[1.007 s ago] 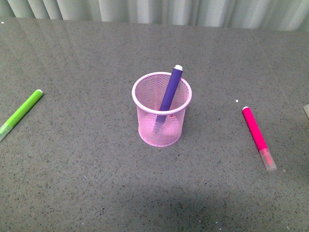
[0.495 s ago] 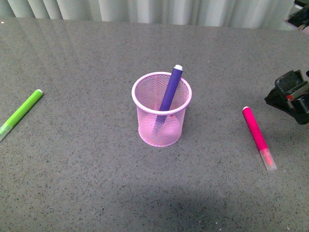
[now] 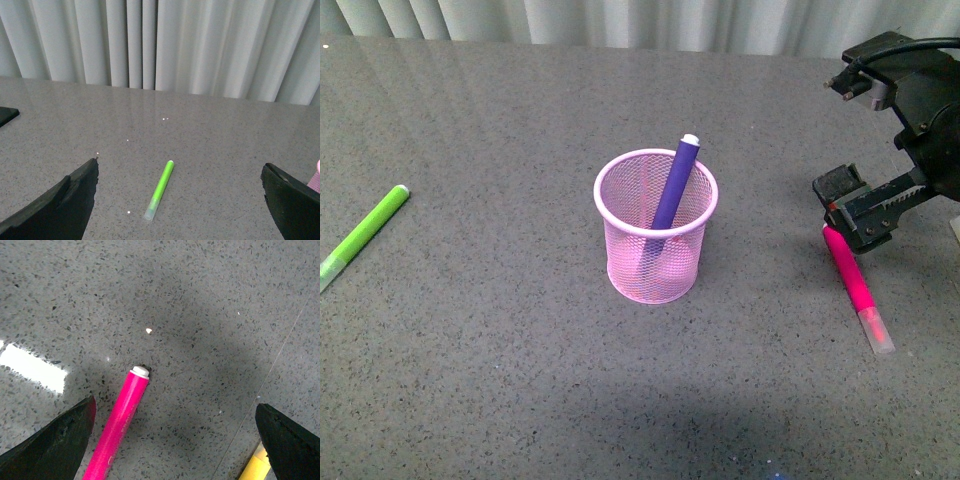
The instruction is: Insert purple and pink pens into pink cup
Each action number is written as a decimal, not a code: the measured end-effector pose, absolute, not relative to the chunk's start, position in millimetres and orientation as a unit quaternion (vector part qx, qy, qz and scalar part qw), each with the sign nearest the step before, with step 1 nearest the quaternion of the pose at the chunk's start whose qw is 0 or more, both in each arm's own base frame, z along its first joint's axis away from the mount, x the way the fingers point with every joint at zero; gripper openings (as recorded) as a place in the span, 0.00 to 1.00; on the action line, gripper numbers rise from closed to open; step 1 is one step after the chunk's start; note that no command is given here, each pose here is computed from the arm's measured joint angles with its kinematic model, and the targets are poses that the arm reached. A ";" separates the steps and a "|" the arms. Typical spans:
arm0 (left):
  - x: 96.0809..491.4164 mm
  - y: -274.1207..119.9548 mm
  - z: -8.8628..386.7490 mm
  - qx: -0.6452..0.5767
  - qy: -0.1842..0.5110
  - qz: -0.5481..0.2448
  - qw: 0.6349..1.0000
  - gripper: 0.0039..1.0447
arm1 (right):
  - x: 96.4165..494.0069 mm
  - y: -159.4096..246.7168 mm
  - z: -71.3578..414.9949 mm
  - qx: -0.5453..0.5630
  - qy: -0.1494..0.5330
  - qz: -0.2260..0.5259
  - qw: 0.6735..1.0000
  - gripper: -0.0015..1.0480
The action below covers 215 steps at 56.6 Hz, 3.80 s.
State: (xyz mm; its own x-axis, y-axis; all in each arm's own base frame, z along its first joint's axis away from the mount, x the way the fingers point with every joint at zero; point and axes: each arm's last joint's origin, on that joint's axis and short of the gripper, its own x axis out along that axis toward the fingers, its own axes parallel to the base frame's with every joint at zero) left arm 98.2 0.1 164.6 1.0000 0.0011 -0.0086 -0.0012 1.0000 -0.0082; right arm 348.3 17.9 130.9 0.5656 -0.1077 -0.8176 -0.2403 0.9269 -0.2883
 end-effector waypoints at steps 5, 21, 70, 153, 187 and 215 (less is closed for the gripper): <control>98.2 0.1 164.6 -0.004 0.004 0.000 1.000 0.93 | 351.8 22.2 125.5 -0.185 0.472 0.028 0.861 0.93; 98.2 0.1 164.6 -0.004 0.004 0.001 1.000 0.93 | 360.3 34.5 113.1 -0.177 0.490 0.009 0.854 0.93; 98.2 0.1 164.6 -0.004 0.004 0.000 1.000 0.93 | 371.3 49.7 89.3 -0.143 0.537 -0.010 0.832 0.16; 98.2 0.1 164.6 -0.004 0.004 0.000 1.000 0.93 | 327.7 166.8 197.0 0.216 0.178 -0.055 0.958 0.08; 98.2 0.1 164.6 -0.004 0.004 0.000 1.000 0.93 | 314.8 162.5 208.1 0.209 0.166 -0.027 0.963 0.94; 98.2 0.1 164.6 -0.004 0.004 0.001 1.000 0.93 | 205.4 31.4 248.9 0.127 0.160 -0.046 0.978 0.93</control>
